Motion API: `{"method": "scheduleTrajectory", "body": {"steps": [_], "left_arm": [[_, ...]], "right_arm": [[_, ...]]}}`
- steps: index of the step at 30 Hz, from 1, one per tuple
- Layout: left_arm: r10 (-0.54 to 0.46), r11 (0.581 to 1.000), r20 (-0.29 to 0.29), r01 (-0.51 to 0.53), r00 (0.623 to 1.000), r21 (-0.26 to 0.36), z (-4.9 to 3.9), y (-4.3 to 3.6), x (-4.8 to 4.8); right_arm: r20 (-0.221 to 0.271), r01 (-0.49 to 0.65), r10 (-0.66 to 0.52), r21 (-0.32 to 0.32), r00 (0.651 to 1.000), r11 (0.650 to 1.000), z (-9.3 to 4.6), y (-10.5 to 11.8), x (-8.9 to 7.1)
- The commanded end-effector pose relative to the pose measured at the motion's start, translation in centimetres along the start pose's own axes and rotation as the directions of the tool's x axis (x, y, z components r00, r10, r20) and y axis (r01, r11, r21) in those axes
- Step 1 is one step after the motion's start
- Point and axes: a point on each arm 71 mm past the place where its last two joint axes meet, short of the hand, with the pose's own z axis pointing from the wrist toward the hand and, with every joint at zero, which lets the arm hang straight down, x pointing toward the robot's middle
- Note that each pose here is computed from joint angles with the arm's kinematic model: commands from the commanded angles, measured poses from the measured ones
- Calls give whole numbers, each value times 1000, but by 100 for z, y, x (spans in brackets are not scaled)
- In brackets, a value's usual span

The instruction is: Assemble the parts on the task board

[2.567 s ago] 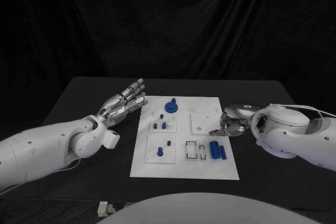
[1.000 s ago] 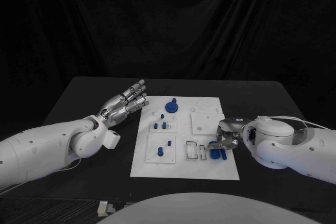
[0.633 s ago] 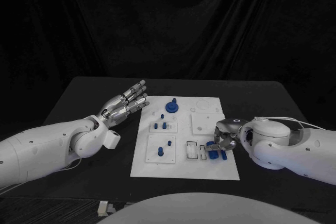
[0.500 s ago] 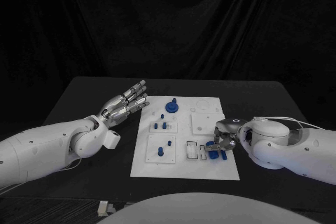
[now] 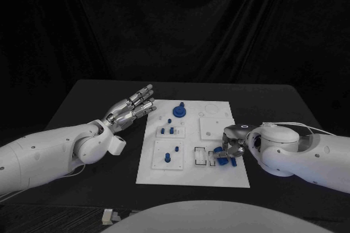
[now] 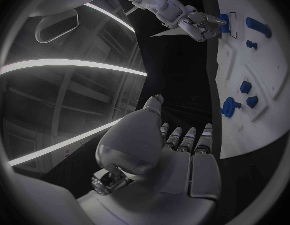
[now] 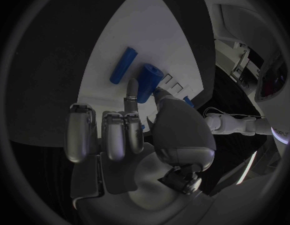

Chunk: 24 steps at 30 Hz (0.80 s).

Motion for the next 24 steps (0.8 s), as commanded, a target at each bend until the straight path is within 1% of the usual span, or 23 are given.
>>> {"method": "scheduleTrajectory", "body": {"steps": [1,24], "left_arm": [[-16,1000,-10,16,1000,7,2,1,19],[-20,1000,-16,20,1000,0,6,7,29]], "right_arm": [[-43,26,-24,35,999,999,8,-37,80],[-73,45,-43,33,996,998,25,-15,104]]}}
